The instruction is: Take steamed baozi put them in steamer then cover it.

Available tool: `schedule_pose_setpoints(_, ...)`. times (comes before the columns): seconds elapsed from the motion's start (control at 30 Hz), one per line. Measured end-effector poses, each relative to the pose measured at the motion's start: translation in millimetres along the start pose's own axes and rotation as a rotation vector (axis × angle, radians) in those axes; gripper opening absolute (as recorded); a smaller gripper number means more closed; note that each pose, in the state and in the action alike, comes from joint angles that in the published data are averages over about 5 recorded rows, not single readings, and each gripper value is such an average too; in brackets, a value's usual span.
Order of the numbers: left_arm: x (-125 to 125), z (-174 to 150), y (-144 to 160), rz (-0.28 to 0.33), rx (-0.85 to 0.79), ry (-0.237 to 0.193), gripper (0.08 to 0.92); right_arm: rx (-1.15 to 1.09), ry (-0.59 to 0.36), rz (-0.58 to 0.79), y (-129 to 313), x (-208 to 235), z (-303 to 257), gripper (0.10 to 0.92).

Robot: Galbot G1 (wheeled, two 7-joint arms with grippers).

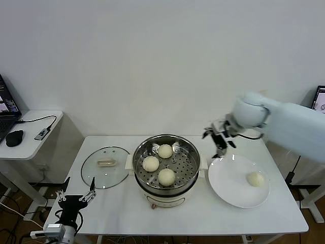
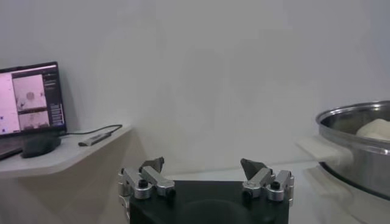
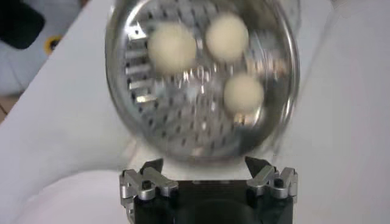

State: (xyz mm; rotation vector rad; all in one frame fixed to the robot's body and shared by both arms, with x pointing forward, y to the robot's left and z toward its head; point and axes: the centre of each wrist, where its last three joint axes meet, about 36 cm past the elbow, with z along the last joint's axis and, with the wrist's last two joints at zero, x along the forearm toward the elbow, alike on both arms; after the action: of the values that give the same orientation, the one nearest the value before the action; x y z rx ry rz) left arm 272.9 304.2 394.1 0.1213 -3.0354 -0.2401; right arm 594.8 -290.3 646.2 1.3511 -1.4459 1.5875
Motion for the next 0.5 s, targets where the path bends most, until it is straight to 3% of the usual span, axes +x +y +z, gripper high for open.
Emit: schedule_pose_setpoints(0.5,3,1,-1,0.009,-0.007,0.007,0.823,-0.215,0.142,-0.033,75,-46,107,0.823)
